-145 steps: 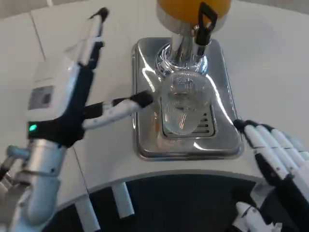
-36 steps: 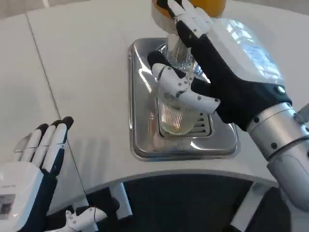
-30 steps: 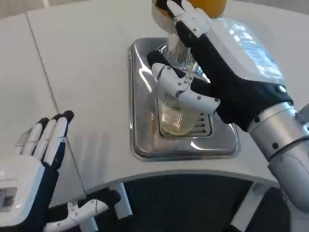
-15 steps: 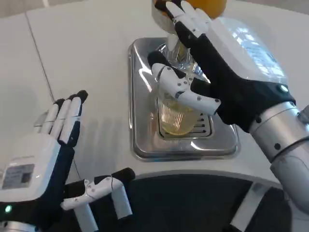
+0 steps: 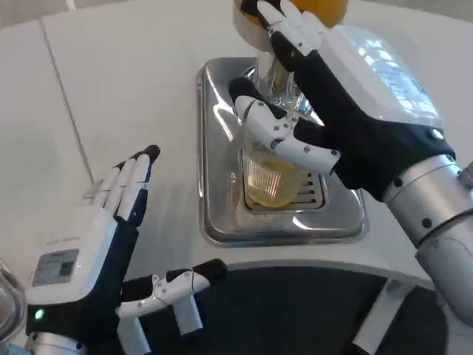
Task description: Grasp the cup under the faucet to collect the drink, then remove the cup.
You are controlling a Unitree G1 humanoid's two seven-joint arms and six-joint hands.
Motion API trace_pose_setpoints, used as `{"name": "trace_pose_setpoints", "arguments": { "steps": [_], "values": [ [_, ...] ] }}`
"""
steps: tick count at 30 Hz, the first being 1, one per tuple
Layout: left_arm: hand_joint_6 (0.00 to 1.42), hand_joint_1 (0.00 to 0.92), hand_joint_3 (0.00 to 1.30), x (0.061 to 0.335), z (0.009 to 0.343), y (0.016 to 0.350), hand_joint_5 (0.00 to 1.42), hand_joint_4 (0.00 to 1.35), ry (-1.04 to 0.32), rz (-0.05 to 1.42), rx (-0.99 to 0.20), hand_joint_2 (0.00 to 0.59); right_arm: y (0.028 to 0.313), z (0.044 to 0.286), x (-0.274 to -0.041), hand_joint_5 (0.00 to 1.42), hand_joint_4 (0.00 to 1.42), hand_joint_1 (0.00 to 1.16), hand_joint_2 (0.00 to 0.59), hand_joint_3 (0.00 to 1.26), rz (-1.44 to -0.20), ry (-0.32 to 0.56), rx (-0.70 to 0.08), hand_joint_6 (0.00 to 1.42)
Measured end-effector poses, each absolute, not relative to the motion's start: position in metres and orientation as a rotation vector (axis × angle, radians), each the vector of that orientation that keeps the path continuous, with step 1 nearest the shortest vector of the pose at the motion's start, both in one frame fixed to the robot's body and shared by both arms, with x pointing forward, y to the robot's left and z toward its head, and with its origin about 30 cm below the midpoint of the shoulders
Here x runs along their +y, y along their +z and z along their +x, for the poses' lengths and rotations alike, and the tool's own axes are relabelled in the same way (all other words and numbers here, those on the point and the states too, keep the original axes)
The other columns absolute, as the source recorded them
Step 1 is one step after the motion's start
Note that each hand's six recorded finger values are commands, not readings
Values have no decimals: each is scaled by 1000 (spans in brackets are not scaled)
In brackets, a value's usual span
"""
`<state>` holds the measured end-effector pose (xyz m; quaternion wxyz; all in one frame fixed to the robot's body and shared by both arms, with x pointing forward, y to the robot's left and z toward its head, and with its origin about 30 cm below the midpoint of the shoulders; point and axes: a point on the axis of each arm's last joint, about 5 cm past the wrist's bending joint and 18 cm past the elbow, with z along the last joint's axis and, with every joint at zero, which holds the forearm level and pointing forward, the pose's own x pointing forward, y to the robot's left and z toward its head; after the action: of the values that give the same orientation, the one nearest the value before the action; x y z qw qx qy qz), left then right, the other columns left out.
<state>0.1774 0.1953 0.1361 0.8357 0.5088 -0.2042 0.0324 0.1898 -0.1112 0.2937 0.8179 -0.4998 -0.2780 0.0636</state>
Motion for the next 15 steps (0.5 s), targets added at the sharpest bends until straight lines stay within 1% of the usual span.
{"name": "trace_pose_setpoints", "arguments": {
  "steps": [8, 15],
  "values": [
    [103, 98, 0, 191, 187, 135, 40, 0, 69, 1056, -429, 43, 294, 190, -112, 0, 0, 123, 504, 54, -1063, 131, -592, 31],
    [105, 107, 0, 180, 198, 136, 40, 0, 36, 1038, -456, 42, 294, 190, -115, 0, 0, 128, 505, 54, -1057, 134, -592, 31]
  ]
}}
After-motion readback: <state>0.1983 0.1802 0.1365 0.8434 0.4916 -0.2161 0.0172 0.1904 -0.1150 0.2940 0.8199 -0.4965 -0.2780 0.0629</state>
